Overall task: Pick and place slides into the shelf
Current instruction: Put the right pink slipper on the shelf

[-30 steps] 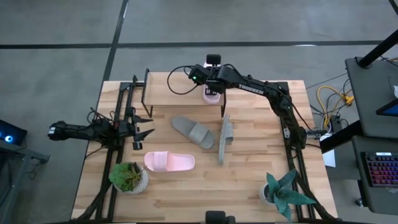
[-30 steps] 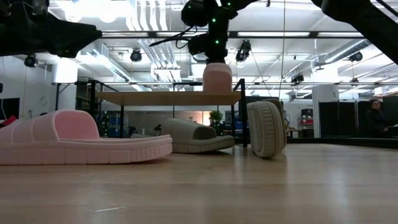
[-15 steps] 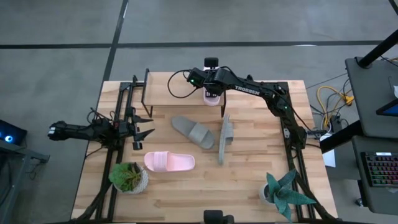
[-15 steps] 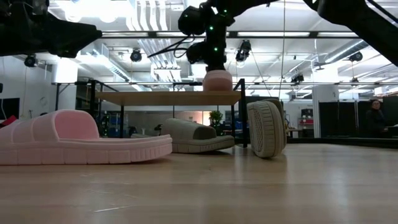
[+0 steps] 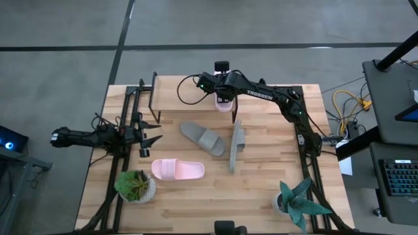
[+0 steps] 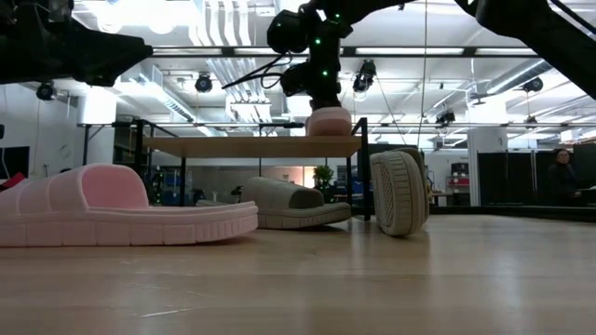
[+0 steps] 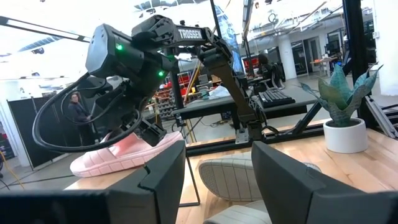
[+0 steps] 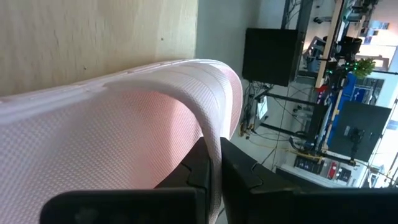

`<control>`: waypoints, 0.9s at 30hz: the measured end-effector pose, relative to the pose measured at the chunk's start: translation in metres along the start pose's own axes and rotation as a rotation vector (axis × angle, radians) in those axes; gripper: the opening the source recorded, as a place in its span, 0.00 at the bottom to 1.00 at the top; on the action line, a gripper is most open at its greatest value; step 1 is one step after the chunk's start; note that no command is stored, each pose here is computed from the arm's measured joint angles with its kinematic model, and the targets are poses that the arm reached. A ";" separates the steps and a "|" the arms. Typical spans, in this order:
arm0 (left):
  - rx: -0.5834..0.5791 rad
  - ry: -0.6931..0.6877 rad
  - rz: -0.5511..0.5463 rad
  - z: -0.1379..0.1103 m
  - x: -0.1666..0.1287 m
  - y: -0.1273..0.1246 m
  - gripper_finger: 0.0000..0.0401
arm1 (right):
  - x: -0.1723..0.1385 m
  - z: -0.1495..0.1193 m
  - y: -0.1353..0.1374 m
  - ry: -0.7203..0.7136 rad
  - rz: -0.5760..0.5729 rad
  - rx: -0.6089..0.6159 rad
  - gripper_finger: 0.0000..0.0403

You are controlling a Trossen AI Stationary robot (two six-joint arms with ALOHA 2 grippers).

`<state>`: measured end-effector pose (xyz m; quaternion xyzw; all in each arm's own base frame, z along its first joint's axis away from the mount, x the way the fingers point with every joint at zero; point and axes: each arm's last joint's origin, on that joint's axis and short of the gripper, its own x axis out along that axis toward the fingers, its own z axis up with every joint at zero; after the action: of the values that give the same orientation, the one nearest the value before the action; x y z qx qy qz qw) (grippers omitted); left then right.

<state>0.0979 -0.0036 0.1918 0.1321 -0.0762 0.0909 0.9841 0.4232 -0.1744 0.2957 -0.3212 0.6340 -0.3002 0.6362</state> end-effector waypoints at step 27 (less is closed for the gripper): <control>0.000 0.001 0.000 0.000 0.000 0.000 0.43 | -0.001 -0.003 0.002 0.011 0.031 -0.009 0.33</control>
<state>0.0979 -0.0036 0.1916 0.1322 -0.0759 0.0907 0.9841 0.4204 -0.1726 0.2943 -0.3128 0.6438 -0.2891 0.6357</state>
